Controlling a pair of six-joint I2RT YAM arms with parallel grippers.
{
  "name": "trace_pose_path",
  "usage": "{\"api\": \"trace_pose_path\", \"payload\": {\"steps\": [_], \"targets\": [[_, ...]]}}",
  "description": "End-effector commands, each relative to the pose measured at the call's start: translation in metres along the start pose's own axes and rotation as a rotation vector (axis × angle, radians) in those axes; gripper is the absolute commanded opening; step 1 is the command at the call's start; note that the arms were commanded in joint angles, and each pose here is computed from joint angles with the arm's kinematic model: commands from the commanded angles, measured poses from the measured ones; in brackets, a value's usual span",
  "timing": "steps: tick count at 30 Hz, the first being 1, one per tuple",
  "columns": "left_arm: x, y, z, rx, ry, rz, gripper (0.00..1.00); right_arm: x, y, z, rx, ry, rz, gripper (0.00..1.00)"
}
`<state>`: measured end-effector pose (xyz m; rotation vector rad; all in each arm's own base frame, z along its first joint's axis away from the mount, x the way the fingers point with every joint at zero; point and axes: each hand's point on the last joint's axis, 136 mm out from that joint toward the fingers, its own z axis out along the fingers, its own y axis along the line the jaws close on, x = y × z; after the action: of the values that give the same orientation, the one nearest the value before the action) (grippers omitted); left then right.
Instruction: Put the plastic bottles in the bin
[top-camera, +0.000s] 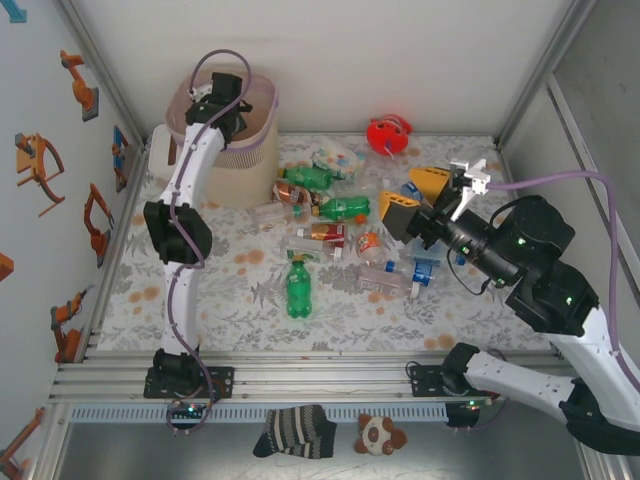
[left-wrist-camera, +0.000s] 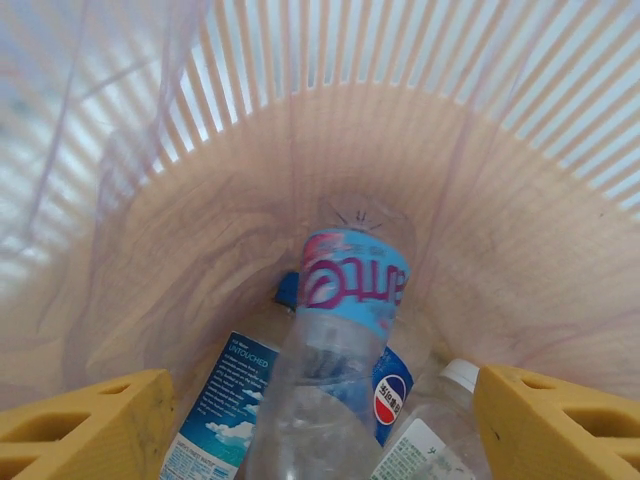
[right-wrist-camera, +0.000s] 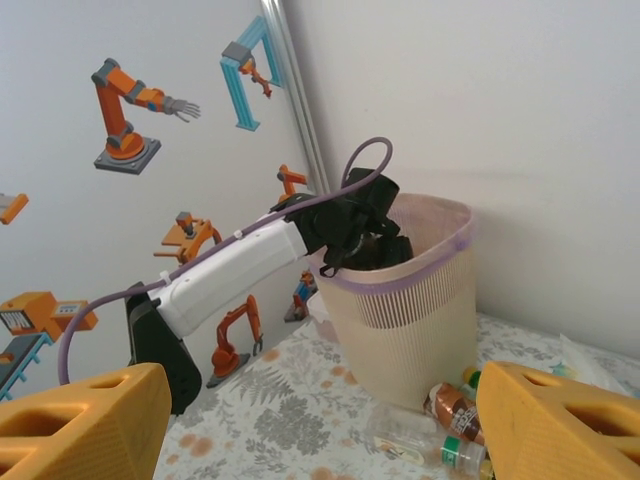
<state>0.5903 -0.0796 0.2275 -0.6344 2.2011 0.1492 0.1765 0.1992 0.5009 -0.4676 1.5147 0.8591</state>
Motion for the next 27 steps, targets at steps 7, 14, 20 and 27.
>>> {"api": "trace_pose_path", "payload": {"steps": [7,14,20,27], "targets": [[-0.065,-0.010,-0.082,0.185,-0.128,-0.040,0.78,0.010,-0.038,-0.003,0.222,0.050,-0.001,0.79],[-0.073,-0.029,-0.121,0.364,-0.130,0.047,0.77,0.028,-0.055,0.006,0.322,0.140,-0.003,0.80],[-0.066,-0.036,-0.156,0.471,-0.117,0.152,0.77,0.045,-0.066,0.014,0.382,0.204,-0.010,0.80],[-0.036,-0.036,-0.192,0.572,-0.059,0.243,0.74,0.069,-0.076,0.028,0.421,0.292,-0.027,0.80]]}}
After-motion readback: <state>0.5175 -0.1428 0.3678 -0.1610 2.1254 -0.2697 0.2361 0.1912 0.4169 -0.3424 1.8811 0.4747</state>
